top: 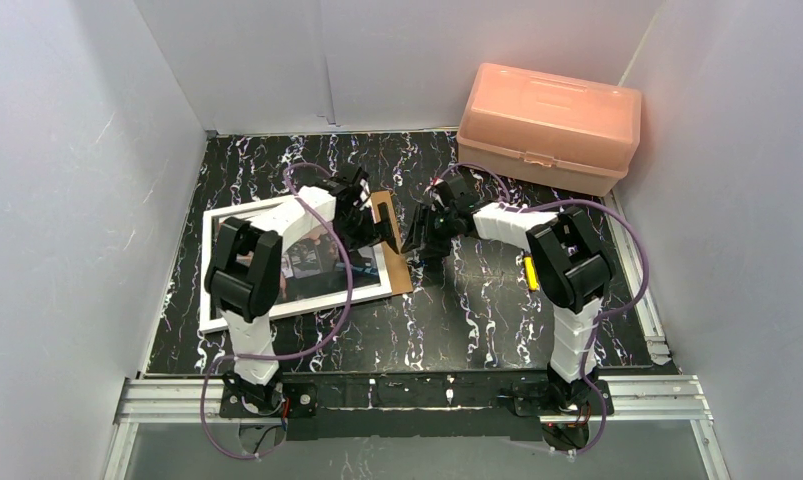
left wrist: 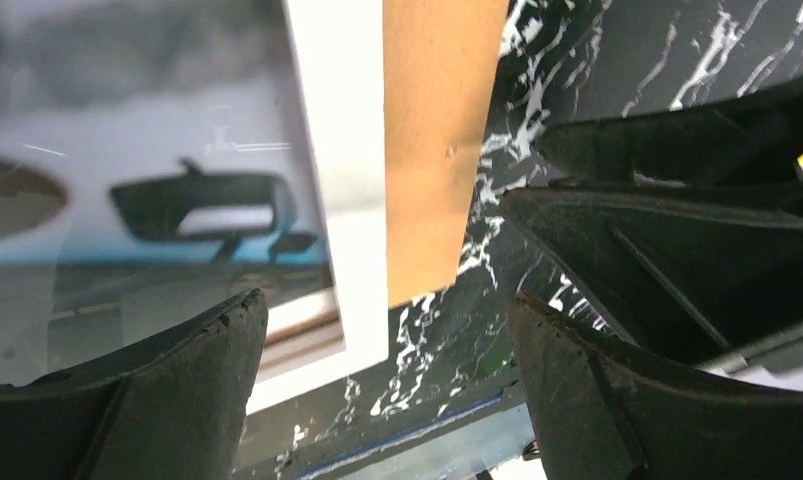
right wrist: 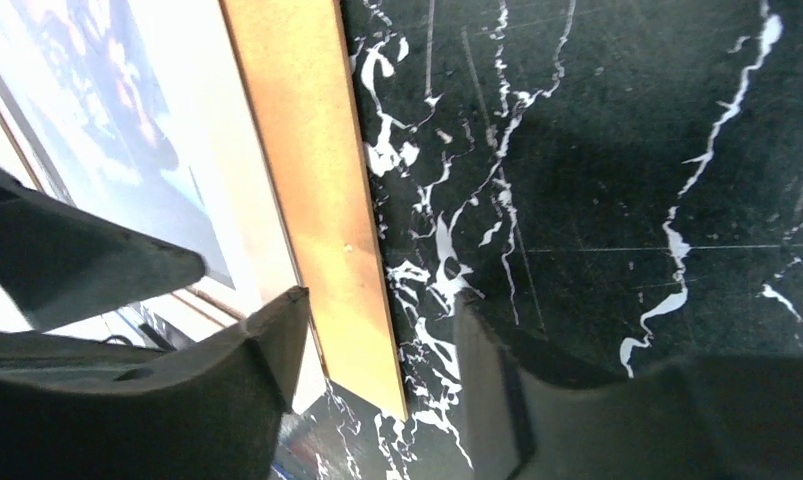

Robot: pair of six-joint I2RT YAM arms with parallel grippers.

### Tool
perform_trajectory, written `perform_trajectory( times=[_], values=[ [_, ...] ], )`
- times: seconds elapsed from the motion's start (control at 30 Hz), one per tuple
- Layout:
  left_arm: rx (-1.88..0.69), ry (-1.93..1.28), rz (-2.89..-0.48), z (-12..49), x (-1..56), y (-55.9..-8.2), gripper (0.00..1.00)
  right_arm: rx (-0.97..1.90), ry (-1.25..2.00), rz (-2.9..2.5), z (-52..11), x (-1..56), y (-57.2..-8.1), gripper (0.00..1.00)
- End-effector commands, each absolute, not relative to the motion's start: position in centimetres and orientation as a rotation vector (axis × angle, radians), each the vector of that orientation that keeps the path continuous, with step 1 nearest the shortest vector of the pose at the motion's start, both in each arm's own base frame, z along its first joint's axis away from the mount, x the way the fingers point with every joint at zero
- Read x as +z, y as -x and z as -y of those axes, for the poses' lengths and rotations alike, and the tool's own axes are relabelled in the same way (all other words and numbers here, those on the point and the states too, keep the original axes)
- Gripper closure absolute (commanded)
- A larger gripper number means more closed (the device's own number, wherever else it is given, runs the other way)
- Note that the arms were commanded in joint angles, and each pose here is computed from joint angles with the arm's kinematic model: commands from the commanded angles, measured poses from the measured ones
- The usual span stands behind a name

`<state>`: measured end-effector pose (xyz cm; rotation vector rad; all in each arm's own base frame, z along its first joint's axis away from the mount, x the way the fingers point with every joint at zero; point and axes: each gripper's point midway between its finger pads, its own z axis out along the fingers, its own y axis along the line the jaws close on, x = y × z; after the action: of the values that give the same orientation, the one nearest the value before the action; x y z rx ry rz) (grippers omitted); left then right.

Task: Take the photo out of the frame
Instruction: Adjust the photo frame at the center of the board.

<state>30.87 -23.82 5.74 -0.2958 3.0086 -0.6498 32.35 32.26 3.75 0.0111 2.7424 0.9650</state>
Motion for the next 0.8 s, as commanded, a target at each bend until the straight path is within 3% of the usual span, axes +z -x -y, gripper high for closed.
perform_trajectory(
  times=[0.0, 0.2, 0.43, 0.77],
  values=[
    [-0.606, 0.270, -2.891, 20.7, 11.4, -30.9, 0.10, 0.943, 0.055, -2.692, -31.9, 5.8, -32.6, 0.30],
    [-0.516, 0.396, -2.781, 14.0, 13.9, -30.3, 0.02, 0.877, 0.094, -2.671, -32.0, 6.7, -33.2, 0.02],
    [-0.418, 0.601, -2.646, 6.5, 15.9, -29.1, 0.01, 0.615, 0.207, -2.666, -33.1, 7.0, -33.1, 0.01],
    [-0.350, 0.799, -2.518, 3.4, 17.2, -26.5, 0.01, 0.580, 0.271, -2.667, -36.6, 6.7, -32.3, 0.01]
  ],
)
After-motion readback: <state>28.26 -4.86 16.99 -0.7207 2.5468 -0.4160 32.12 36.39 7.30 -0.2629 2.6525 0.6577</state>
